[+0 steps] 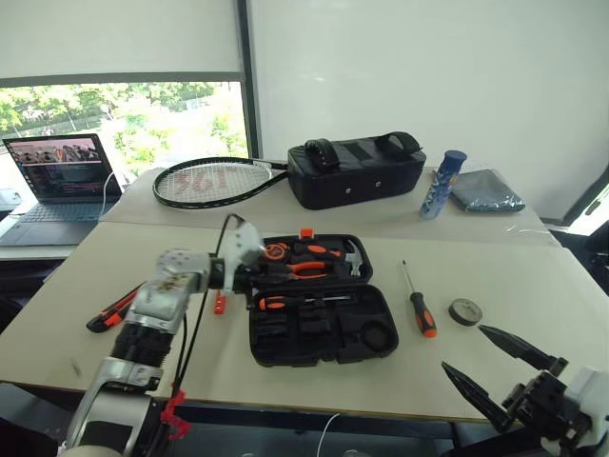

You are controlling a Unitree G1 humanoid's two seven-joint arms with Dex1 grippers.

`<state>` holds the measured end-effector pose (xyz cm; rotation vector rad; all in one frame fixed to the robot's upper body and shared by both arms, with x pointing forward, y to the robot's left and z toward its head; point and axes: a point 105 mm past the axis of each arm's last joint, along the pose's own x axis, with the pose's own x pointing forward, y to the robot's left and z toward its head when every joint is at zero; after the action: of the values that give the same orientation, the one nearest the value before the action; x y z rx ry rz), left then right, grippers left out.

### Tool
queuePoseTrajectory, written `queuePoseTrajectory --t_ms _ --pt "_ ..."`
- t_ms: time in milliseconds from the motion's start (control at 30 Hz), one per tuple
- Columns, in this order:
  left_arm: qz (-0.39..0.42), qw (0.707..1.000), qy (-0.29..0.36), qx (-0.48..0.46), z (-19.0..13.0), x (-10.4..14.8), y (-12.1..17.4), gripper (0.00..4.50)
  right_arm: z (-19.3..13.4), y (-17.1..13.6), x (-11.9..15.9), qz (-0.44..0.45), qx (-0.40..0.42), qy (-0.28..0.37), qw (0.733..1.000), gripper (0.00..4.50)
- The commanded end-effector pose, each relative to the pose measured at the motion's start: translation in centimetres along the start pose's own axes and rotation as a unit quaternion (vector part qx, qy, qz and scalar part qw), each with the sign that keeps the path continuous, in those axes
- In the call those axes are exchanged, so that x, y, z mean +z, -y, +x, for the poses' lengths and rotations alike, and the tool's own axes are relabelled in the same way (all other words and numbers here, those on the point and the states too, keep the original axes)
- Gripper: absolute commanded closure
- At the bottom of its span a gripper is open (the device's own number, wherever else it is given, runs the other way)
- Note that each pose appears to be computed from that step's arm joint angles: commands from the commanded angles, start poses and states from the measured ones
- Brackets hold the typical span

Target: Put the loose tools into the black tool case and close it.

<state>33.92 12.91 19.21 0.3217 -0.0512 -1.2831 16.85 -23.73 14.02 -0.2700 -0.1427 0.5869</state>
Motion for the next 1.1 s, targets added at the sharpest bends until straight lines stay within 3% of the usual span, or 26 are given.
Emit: queuePoseTrajectory --t_ms 33,233,300,433,633,833,1000,1100 --pt "0.010 1.000 0.009 0.013 -4.2 0.4 -0.2 2.25 -2.1 1.2 -0.5 -0.016 -0.040 -0.037 0.998 0.00" --pt "-0.001 0.999 -0.042 0.021 -8.9 -1.7 0.2 0.09 -3.9 1.8 -3.9 -0.004 -0.080 -0.166 0.983 0.00" --pt "-0.002 0.999 -0.038 0.022 -9.0 -1.7 0.2 0.03 -3.1 2.3 -4.2 0.024 -0.094 -0.185 0.978 0.00" --pt "0.001 1.000 -0.020 -0.012 -7.8 -1.3 1.4 0.03 1.8 2.5 -2.5 0.059 -0.060 -0.188 0.979 0.00" --pt "-0.009 0.999 -0.001 -0.046 -5.5 -1.3 3.2 0.03 8.7 4.7 -2.0 0.103 -0.065 -0.259 0.958 0.00" --pt "-0.008 0.999 0.010 -0.045 -4.7 -0.9 3.6 0.03 11.4 6.3 -3.5 0.126 -0.099 -0.342 0.926 0.00" --pt "-0.005 0.999 0.016 -0.044 -4.6 -0.7 4.0 0.03 13.0 5.3 -4.4 0.128 -0.065 -0.373 0.917 0.00" --pt "-0.001 0.999 0.018 -0.042 -4.7 -0.5 4.2 0.00 13.3 5.3 -5.4 0.134 -0.061 -0.396 0.906 0.70"
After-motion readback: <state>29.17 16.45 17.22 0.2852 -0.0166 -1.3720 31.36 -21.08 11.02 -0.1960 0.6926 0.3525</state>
